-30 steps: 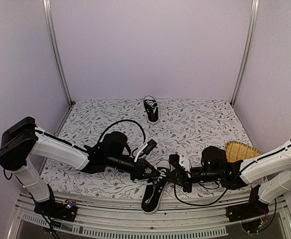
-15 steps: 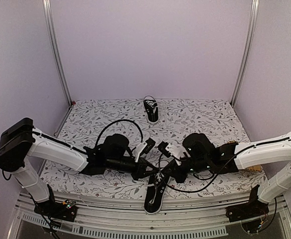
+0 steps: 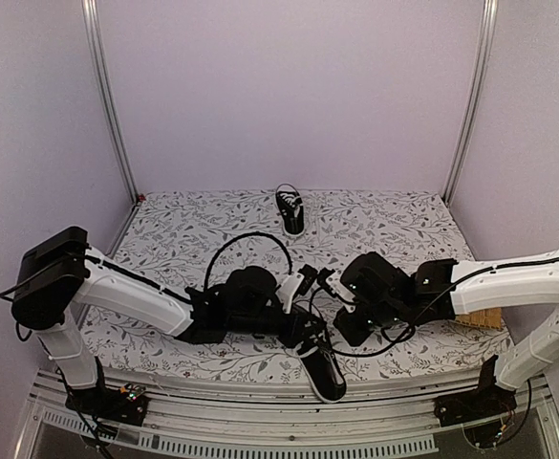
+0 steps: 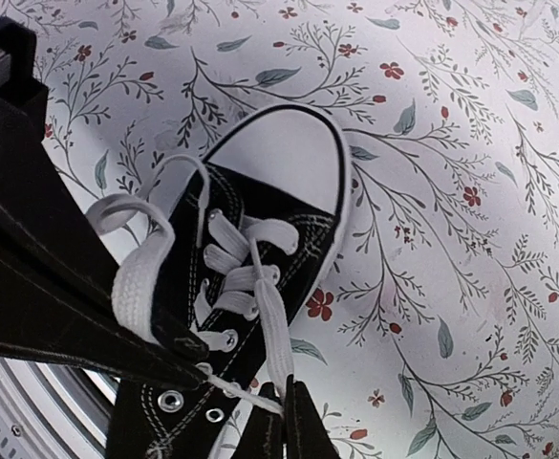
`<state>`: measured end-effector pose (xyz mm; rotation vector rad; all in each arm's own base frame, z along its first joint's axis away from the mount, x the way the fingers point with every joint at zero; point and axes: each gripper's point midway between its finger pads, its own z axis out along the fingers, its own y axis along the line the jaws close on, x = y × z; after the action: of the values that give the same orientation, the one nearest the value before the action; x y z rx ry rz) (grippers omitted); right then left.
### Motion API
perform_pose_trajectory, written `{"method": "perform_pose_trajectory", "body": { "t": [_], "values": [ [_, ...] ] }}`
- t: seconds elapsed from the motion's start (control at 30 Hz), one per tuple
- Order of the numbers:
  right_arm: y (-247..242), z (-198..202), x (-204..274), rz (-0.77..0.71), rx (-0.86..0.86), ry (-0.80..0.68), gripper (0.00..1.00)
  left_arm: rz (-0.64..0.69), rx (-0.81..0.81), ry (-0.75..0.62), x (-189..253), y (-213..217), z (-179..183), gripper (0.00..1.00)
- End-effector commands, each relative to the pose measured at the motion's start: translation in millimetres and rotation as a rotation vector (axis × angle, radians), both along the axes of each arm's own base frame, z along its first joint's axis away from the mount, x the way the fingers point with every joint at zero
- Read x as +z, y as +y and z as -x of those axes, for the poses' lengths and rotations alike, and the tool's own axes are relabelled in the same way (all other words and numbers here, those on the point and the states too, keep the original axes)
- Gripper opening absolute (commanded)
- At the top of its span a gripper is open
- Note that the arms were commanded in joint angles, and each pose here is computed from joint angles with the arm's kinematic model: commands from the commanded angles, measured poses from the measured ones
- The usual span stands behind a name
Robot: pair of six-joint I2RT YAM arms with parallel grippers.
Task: Tie the shoes
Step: Cross the shoelace with the shoelace.
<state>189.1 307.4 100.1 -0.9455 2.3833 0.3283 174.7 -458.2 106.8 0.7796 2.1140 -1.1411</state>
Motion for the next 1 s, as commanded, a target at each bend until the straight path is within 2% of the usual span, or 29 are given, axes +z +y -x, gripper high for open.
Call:
{"method": "perform_pose_trajectory", "body": {
  "t": [0.0, 0.13, 0.3, 0.47, 0.7, 0.97],
  "values": [
    [-40.8, -18.6, 9.7, 0.109, -0.171, -0.083, 0.04, -0.115, 0.04, 0.029, -29.4, 11.8, 6.9, 0.0],
    [-39.4, -15.8, 12.2, 0.117, -0.144, -0.073, 0.04, -0.132, 0.047, 0.025, -32.3, 15.5, 8.0, 0.0],
    [-59.6, -26.4, 9.7, 0.163, -0.25, -0.133, 0.04, -0.151, 0.047, 0.028, -39.3, 19.1, 9.2, 0.0],
    [-22.6, 0.3, 3.2, -0.018, -0.115, 0.024, 0.04, -0.151, 0.058, 0.039, -42.8, 19.4, 8.3, 0.0],
    [17.9, 36.5, 24.8, -0.213, 0.094, 0.278, 0.03, -0.181, 0.092, 0.039, -52.6, 21.5, 2.9, 0.0],
    [25.1, 30.9, 28.5, -0.402, 0.101, 0.391, 0.02, -0.144, 0.108, 0.079, -47.5, 18.8, 4.3, 0.0]
  ]
}}
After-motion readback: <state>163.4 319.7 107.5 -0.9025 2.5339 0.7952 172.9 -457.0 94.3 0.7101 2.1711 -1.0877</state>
